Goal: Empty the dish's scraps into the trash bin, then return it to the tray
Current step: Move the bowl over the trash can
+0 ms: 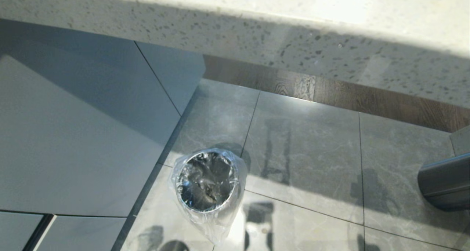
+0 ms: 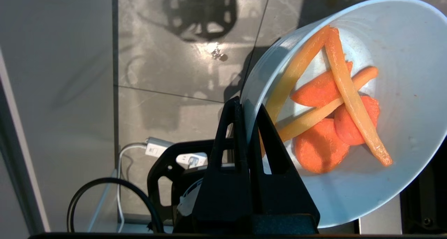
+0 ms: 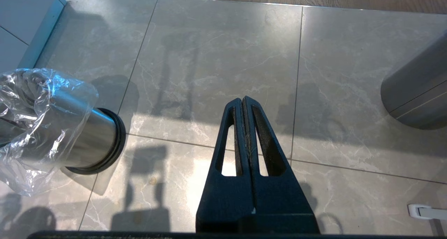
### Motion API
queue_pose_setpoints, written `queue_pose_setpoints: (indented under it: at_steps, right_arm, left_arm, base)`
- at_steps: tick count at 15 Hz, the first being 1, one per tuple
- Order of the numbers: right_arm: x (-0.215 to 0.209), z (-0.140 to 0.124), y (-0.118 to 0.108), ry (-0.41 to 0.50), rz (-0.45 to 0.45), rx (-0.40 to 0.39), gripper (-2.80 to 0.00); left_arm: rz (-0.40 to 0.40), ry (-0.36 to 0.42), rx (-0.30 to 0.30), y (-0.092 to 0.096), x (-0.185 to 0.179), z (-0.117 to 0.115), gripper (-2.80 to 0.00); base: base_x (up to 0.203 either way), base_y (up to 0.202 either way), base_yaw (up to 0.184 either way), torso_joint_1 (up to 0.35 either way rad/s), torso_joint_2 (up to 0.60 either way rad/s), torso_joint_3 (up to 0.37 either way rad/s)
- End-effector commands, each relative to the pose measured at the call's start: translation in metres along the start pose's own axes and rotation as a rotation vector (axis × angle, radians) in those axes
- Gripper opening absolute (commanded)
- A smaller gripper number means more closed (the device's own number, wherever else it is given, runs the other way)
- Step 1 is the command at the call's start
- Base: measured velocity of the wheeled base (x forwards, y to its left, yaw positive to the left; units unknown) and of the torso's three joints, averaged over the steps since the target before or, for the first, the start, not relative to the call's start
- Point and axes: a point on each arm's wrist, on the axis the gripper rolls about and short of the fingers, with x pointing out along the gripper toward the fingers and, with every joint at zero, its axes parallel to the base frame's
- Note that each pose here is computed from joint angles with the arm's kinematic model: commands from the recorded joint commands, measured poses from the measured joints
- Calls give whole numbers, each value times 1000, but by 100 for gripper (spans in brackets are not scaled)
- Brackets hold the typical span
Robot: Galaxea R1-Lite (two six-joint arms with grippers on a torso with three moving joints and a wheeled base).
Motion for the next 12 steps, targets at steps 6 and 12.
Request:
queue_pose_setpoints:
  at_steps: [6,12]
  right_arm:
    - [0,0,0,0,0,1,-280]
    - [0,0,0,0,0,1,-280]
  left_arm:
    - [-51,2,2,-2,9,17,-280]
    - [-66,-41,25,-5,20,43,-280]
  base:
    - [0,0,0,0,0,0]
    - [0,0,0,0,0,0]
